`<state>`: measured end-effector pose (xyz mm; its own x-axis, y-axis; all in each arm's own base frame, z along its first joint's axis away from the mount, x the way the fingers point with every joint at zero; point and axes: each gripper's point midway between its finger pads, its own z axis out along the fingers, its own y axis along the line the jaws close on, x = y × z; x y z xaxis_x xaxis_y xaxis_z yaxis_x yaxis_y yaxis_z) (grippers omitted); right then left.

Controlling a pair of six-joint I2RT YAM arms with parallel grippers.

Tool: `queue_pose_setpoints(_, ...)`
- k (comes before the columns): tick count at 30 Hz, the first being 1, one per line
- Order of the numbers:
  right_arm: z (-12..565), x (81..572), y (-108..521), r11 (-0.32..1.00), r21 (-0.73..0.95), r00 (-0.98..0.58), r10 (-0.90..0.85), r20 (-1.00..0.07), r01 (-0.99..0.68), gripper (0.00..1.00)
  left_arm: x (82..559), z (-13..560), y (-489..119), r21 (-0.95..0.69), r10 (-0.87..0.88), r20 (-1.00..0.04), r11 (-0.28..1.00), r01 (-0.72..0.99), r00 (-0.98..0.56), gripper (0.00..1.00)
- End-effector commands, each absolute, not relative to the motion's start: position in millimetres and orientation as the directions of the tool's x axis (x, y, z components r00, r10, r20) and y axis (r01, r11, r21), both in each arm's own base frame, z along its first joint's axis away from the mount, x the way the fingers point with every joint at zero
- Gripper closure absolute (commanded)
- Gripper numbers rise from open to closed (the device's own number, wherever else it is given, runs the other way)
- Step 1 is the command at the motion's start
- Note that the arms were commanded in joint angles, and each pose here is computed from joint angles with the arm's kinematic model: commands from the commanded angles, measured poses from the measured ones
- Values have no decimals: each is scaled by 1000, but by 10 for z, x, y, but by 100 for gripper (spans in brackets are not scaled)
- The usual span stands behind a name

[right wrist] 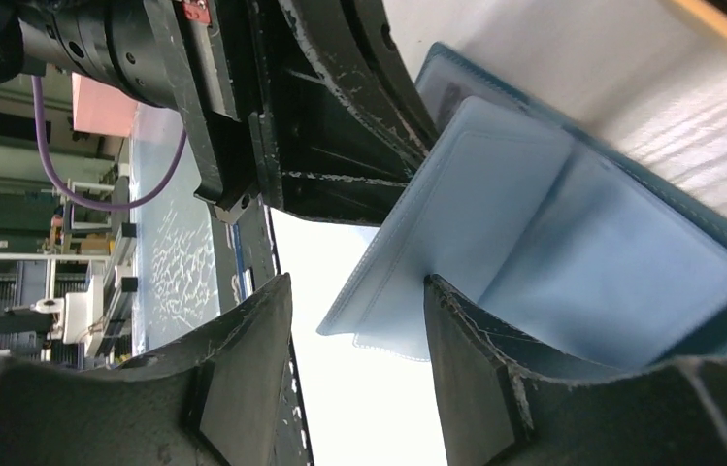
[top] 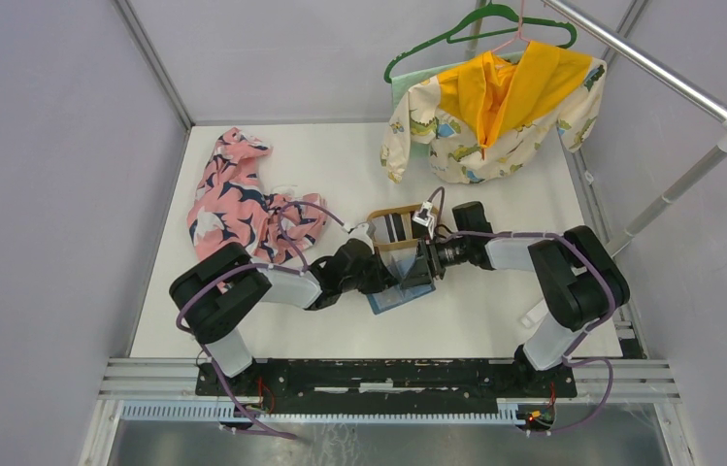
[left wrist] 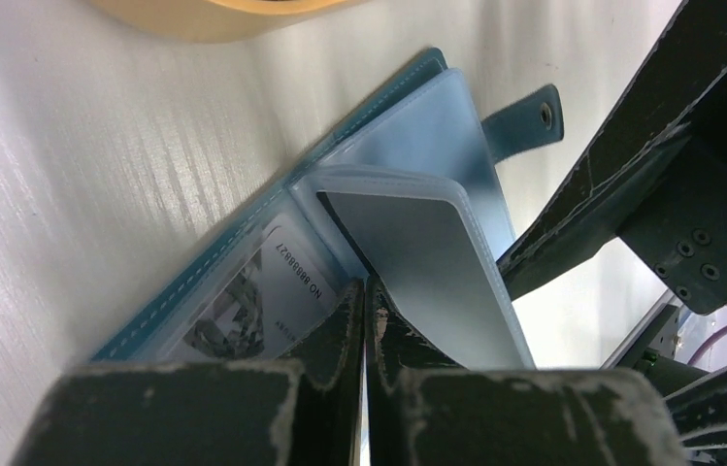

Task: Put the credit cards into the card holder
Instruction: Insert the credit card into the card holder.

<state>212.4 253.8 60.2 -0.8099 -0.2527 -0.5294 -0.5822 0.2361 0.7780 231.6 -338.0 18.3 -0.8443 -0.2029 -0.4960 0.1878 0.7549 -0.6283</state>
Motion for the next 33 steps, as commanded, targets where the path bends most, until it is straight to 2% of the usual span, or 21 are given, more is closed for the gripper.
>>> queue_pose_setpoints(1, 692, 2084, 2642, 158, 757, -761, -300, -575, -634, 41, 2220, 19, -3209, -594, -189, -472, 789, 153, -861, 96)
queue_pose_setpoints(16, 608, 2036, 2769, 142, 616, -609, -433, -665, -774, 42, 2158, 78, -3156, -620, -200, -464, 769, 155, -863, 94)
queue_pose_setpoints(22, 651, 1997, 2831, 89, 633, -602, -434, -670, -769, 38, 2136, 111, -3121, -640, -217, -455, 753, 148, -863, 93)
queue_pose_setpoints(33, 660, 2024, 2888, 62, 658, -618, -420, -665, -750, 38, 2135, 212, -3092, -653, -231, -461, 742, 151, -857, 87)
